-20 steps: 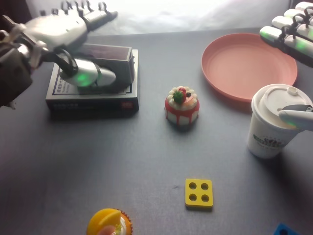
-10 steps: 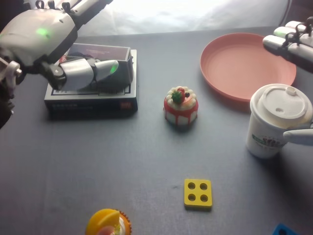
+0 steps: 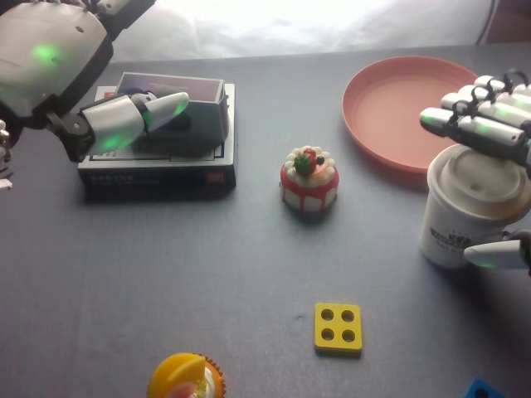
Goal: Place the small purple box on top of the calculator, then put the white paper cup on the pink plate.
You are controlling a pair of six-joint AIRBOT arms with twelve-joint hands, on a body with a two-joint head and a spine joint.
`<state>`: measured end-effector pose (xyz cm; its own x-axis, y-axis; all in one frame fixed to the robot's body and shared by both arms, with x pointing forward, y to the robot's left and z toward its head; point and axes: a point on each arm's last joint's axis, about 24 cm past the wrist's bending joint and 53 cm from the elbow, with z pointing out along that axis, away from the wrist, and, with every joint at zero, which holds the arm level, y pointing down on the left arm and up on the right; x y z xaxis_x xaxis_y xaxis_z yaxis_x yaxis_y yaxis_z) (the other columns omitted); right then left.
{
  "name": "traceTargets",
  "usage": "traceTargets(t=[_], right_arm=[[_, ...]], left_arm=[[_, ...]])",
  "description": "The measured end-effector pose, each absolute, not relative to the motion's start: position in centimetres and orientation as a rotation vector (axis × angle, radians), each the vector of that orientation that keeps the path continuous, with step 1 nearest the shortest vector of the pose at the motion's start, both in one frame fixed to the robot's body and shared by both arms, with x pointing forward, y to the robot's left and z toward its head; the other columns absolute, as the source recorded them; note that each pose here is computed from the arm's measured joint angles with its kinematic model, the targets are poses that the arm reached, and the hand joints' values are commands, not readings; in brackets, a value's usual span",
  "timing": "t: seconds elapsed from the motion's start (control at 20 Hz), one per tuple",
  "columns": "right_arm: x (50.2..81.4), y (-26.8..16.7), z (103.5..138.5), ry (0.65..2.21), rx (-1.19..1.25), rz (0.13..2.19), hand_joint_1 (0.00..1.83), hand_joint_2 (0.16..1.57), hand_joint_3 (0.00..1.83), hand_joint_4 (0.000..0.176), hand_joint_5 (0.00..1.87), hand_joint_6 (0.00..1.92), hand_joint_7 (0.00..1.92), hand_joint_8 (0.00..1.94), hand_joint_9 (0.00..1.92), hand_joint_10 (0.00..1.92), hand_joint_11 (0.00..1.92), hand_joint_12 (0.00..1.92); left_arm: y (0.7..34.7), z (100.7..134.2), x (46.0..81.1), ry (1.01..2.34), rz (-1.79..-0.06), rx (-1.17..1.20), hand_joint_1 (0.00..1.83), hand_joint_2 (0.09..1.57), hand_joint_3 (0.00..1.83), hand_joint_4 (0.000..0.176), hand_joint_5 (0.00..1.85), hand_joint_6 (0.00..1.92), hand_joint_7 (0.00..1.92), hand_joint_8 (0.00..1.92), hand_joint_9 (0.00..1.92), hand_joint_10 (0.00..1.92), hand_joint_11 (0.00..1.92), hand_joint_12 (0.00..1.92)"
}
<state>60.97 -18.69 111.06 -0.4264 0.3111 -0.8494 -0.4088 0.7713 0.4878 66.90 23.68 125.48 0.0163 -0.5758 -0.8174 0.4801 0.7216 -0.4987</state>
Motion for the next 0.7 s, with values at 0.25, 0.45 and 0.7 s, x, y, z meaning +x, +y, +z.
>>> traceTargets(t=[0.25, 0.45, 0.7], right_arm=[[61.9, -18.6, 109.3, 1.885, -0.045, 0.793, 0.77, 1.01, 0.02, 0.053, 0.00, 0.00, 0.00, 0.00, 0.00, 0.00, 0.00, 0.00], [62.4, -18.4, 108.9, 1.890, -0.018, 0.805, 1.08, 1.09, 0.00, 0.000, 0.29, 0.32, 0.37, 0.29, 0.23, 1.12, 0.06, 1.80], [62.7, -18.4, 109.4, 1.873, -0.004, 0.813, 1.14, 1.11, 0.01, 0.000, 0.21, 1.08, 0.24, 1.26, 0.24, 1.68, 0.15, 1.92]], left_arm=[[23.6, 125.4, 66.4, 1.313, -0.827, -0.076, 0.62, 1.17, 0.00, 0.165, 0.06, 0.00, 0.00, 0.00, 0.05, 0.02, 0.00, 0.65], [23.6, 125.4, 66.3, 1.311, -0.828, -0.076, 0.60, 1.17, 0.00, 0.175, 0.06, 0.00, 0.00, 0.00, 0.05, 0.02, 0.00, 0.66], [23.9, 125.3, 66.3, 1.310, -0.825, -0.085, 0.64, 1.16, 0.00, 0.171, 0.06, 0.01, 0.00, 0.00, 0.02, 0.00, 0.00, 0.44]])
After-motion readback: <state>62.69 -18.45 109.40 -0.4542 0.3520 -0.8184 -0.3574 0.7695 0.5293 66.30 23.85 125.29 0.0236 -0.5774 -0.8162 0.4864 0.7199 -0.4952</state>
